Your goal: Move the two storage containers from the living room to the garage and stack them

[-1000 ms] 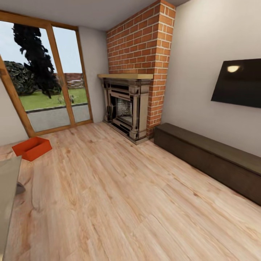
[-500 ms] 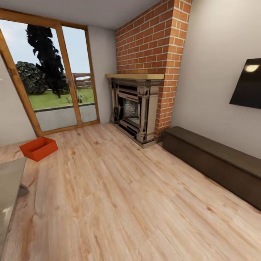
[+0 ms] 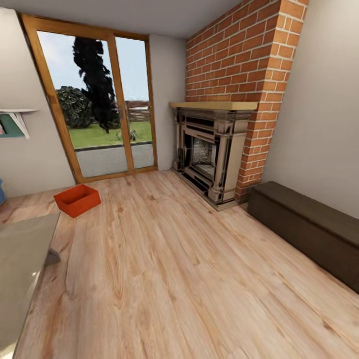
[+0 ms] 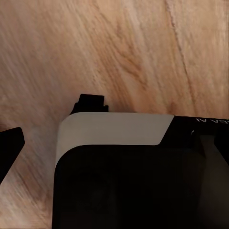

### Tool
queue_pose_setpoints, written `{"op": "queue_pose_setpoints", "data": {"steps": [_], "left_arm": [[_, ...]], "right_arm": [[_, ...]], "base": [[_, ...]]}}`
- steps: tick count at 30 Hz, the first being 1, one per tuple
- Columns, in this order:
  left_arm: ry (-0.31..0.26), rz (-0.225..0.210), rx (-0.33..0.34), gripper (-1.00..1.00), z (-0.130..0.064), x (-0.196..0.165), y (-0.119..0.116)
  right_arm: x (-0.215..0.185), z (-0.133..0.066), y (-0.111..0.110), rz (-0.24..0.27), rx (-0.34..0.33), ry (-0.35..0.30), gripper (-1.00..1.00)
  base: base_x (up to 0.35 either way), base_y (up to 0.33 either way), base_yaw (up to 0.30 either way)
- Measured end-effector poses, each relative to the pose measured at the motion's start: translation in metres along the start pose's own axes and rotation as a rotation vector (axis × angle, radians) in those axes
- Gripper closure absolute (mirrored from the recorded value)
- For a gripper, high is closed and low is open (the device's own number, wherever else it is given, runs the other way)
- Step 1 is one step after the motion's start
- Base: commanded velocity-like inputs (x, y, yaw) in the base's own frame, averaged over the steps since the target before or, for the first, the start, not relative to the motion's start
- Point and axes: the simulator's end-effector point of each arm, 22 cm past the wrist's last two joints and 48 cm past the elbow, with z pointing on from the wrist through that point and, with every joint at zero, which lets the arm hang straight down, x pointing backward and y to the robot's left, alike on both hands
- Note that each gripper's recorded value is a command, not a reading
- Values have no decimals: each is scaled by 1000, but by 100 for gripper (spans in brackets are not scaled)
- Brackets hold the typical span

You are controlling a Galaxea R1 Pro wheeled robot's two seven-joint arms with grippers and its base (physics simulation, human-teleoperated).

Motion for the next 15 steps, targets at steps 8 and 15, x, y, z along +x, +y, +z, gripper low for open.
{"op": "queue_pose_setpoints", "data": {"steps": [8, 15], "left_arm": [[0, 0, 0, -100, 0, 0, 0], [0, 0, 0, -100, 0, 0, 0]], "right_arm": [[0, 0, 0, 1, 0, 0, -100], [0, 0, 0, 1, 0, 0, -100]], "base": [[323, 0, 269], [323, 0, 264]]}}
